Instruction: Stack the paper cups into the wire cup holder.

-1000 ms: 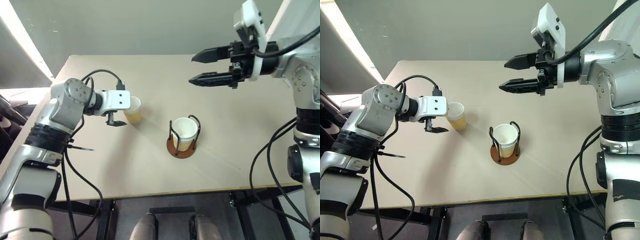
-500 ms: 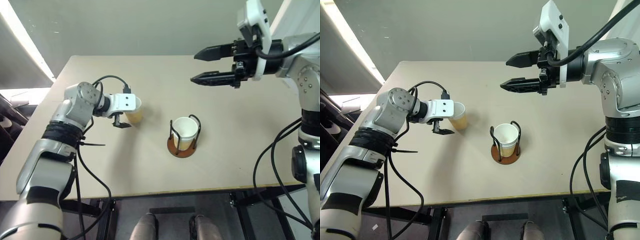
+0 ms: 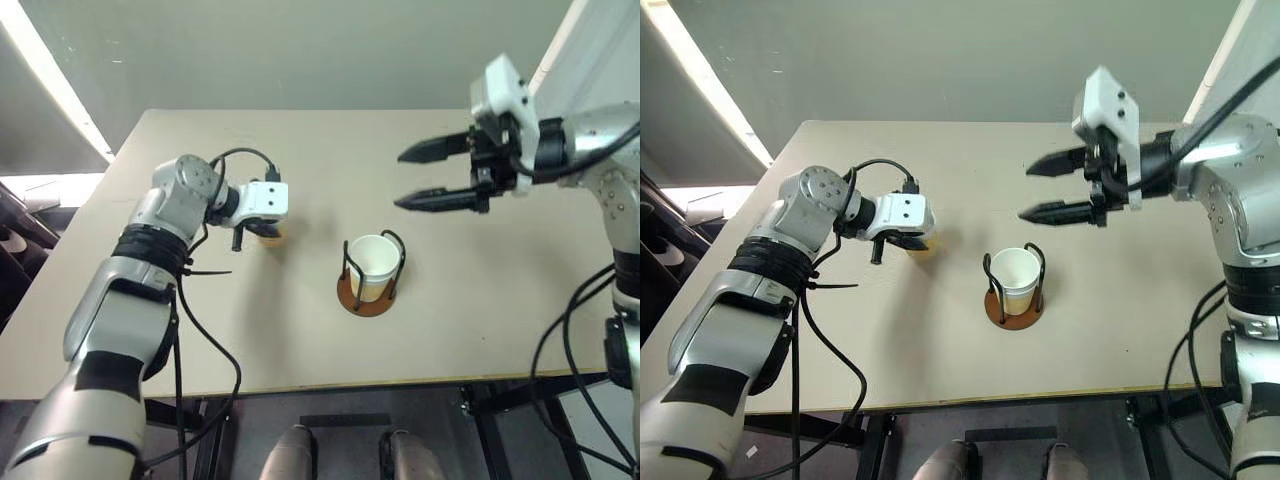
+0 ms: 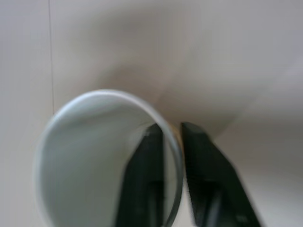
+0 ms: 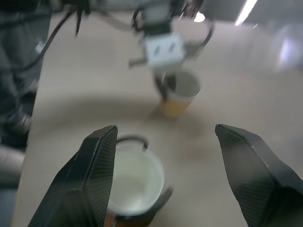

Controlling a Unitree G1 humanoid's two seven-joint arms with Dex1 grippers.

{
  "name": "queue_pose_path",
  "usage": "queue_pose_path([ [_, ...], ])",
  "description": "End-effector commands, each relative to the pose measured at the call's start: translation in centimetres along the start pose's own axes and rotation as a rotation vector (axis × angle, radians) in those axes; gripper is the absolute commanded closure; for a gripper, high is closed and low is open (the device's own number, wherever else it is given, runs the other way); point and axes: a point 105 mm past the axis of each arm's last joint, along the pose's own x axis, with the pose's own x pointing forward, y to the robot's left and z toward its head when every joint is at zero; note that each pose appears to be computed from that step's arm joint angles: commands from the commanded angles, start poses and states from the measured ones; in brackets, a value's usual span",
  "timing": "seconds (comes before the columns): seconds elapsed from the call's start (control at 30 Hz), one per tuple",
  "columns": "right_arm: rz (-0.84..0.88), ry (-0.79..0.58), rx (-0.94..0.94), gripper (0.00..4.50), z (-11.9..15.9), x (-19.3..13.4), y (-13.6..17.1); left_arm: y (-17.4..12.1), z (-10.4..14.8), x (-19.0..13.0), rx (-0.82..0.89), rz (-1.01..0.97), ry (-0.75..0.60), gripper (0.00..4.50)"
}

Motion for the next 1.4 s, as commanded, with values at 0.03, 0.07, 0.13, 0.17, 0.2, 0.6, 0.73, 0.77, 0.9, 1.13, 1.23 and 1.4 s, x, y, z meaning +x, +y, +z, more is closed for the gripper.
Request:
queue_pose_path([
  [0.03, 0.015, 0.007, -0.091, 1.08, 1.2, -0.7, 0.5, 1.0, 2.7, -2.3, 0.058, 0.014, -0.074, 4.47],
  [0.07, 0.020, 0.008, -0.093, 1.08, 1.3, -0.8, 0.6, 0.9, 3.0, -2.5, 0.061, 0.007, -0.083, 4.47],
  [0.13, 0.035, 0.017, -0.096, 1.08, 1.2, -0.8, 0.8, 0.7, 3.8, -3.0, 0.074, -0.010, -0.107, 4.47],
  [0.17, 0.053, 0.041, -0.096, 1.08, 0.8, -1.0, 1.1, 0.6, 4.9, -3.6, 0.090, -0.026, -0.142, 4.47],
  [0.2, 0.073, 0.065, -0.095, 1.08, 0.4, -1.1, 1.5, 0.6, 5.8, -4.2, 0.110, -0.035, -0.165, 4.47],
  [0.6, 0.108, 0.198, -0.075, 1.08, -2.4, -1.6, 2.6, 1.8, 14.8, -8.7, 0.252, -0.042, -0.389, 4.47],
  [0.73, 0.098, 0.225, -0.039, 1.08, -3.0, -2.1, 3.0, 0.8, 16.3, -7.8, 0.295, -0.116, -0.416, 4.47],
  [0.77, 0.093, 0.234, -0.031, 1.08, -3.2, -2.3, 3.1, 0.5, 16.4, -7.5, 0.304, -0.133, -0.412, 4.47],
  [0.9, 0.070, 0.277, -0.001, 1.08, -4.0, -3.2, 3.2, -0.2, 16.8, -6.3, 0.334, -0.187, -0.405, 4.47],
  [1.13, 0.008, 0.357, 0.038, 1.08, -5.7, -4.9, 2.9, -1.0, 18.5, -5.1, 0.373, -0.255, -0.442, 4.47],
  [1.23, -0.010, 0.374, 0.048, 1.08, -6.2, -5.4, 2.7, -1.2, 19.3, -5.0, 0.380, -0.274, -0.463, 4.47],
  [1.4, -0.033, 0.387, 0.053, 1.08, -6.7, -5.8, 2.4, -1.3, 19.9, -5.0, 0.402, -0.290, -0.460, 4.47],
])
